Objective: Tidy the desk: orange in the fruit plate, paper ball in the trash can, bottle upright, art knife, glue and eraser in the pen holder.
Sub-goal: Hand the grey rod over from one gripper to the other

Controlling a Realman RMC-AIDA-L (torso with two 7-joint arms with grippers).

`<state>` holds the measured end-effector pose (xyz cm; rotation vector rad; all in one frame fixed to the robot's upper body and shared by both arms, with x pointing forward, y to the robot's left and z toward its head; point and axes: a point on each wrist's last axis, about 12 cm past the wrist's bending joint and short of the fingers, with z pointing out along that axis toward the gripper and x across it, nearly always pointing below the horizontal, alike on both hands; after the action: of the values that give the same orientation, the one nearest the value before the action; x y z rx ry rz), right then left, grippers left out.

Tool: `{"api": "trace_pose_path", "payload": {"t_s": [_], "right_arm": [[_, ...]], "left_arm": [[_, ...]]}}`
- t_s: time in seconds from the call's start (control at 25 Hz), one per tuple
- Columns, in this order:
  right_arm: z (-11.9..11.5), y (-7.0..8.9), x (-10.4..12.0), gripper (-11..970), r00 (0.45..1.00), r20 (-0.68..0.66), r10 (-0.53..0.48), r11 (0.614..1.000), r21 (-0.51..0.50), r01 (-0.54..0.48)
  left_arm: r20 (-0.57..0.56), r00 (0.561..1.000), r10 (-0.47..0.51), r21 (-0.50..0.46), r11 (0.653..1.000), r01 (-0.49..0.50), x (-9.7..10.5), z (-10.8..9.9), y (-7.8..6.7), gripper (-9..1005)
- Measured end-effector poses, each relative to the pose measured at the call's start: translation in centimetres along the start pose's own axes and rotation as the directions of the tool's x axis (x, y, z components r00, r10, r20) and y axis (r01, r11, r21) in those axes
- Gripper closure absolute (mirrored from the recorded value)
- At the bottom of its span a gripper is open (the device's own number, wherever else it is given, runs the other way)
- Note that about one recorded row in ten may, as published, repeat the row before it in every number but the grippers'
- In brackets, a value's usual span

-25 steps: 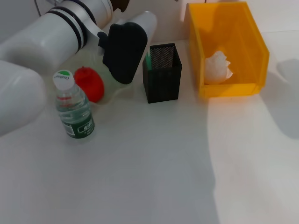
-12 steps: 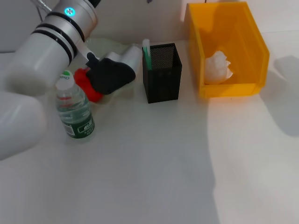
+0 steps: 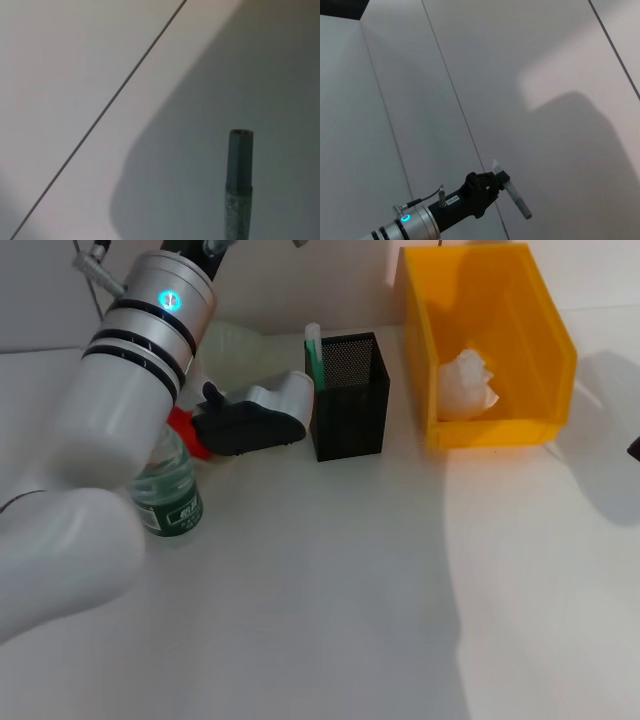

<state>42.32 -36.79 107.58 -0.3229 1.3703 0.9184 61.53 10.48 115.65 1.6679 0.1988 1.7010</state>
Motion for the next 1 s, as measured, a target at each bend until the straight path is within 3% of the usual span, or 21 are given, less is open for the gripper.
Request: {"api": "trace_pose_path", "payload": {"t_s": [0.2,0.28,0.56,0.88,1.0], "right_arm": [[0.5,-0.1,0.0,335,1.0,-0.008,0.0,1.0,-0.018,0.0],[1.0,-0.1,0.0,335,1.0,-0.01,0.0,0.999,-0.033,0.0],[2.3,-0.2,0.1,337,1.0,-0.018,0.001,0.997,-0.072,-0.002],[3.9,-0.4,0.3,337,1.0,-0.024,0.007,0.995,-0.102,-0.01],[4.2,-0.4,0.4,337,1.0,-0.024,0.011,0.995,-0.104,-0.013]], "left_arm": [[-0.03,0.998,0.062,0.027,0.998,-0.061,-0.2,-0.4,0.1,857],[-0.015,0.987,0.162,0.078,0.984,-0.161,-1.1,-1.2,-0.7,857],[0.01,0.969,0.245,0.124,0.962,-0.245,-2.2,-2.2,-1.7,856],[-0.032,0.951,0.308,0.077,0.949,-0.305,-2.3,-2.4,0.1,856],[-0.032,0.951,0.308,0.077,0.949,-0.305,-2.3,-2.4,0.1,856]]}}
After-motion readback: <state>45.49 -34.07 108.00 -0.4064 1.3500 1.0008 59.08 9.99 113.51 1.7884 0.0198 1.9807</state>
